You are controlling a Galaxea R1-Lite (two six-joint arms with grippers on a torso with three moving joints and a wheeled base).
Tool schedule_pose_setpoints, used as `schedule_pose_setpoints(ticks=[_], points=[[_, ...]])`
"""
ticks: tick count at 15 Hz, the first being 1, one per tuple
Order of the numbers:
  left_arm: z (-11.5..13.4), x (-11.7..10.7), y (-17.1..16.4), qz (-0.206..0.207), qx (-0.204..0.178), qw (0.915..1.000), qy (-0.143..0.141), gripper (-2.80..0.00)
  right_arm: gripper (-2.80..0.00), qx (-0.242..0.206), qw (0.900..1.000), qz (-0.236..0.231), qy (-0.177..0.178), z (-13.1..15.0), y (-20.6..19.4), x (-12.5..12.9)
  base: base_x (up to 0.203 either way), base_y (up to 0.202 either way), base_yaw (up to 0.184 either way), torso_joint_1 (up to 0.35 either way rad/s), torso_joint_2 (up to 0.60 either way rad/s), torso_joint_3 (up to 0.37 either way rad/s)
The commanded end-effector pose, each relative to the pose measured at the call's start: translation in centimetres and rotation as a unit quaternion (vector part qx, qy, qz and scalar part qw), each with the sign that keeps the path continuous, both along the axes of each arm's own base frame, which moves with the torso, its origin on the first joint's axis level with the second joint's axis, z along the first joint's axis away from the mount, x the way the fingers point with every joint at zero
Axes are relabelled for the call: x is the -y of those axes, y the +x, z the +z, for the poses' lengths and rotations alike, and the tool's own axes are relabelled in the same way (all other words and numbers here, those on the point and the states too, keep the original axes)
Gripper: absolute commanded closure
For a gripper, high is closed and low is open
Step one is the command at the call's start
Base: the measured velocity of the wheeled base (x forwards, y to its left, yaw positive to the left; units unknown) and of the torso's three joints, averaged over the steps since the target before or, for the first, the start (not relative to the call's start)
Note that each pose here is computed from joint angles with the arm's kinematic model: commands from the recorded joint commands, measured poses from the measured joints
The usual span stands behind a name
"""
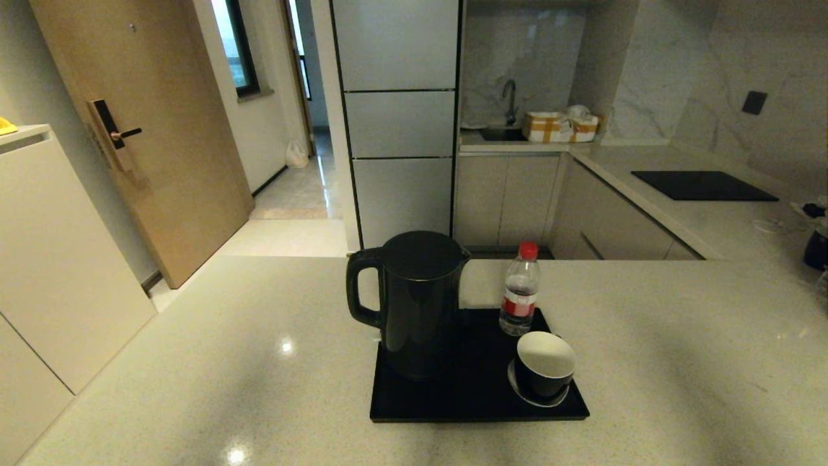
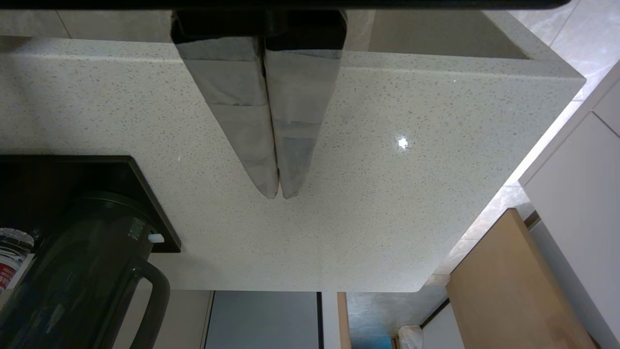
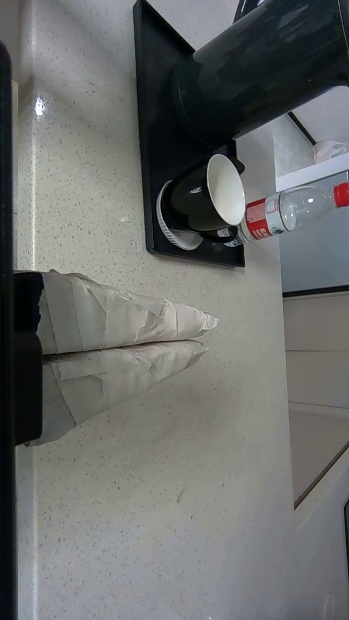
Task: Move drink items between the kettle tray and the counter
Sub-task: Pick up the tea cup
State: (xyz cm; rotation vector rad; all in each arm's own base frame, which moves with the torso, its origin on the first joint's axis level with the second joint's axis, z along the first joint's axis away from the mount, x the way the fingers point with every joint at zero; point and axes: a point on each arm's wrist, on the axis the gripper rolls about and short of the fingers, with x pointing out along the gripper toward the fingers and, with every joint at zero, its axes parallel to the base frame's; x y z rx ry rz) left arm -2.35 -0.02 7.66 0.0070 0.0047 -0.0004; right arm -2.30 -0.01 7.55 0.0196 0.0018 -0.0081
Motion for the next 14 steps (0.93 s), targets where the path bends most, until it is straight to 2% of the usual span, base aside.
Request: schedule_pose_setpoints(ticks=[1,8,10,12,14], points=[[0.0,0.0,0.0,0.0,0.0,1.0,0.0,0.0,0.0,-0.001,1.0,-0.001,0.0,0.0,0.0,0.0,0.0,0.0,0.0,0.0,0.0,0.0],[0.0,0.0,0.0,0.0,0.0,1.0,0.0,0.0,0.0,0.002,1.0,-0.001,-0.001,0.0,0.0,0.0,0.0,0.0,0.0,0.0,0.0,0.0],[0.0,0.0,0.0,-0.001,0.0,1.0,0.0,0.0,0.0,0.005,1.0,-0.004,0.003,0.9,-0.1,0.0,0.0,0.0,0.0,0.0,0.0,0.0],[0.0,0.0,0.0,0.0,0.0,1.0,0.0,0.0,0.0,0.022,0.999,-0.008,0.031,5.2,-0.6,0.0,0.0,0.0,0.0,0.0,0.0,0.0],[0.0,0.0,0.0,0.0,0.0,1.0,0.0,0.0,0.0,0.041,0.997,-0.001,0.069,12.8,-1.7,0.0,0.0,0.0,0.0,0.0,0.0,0.0]])
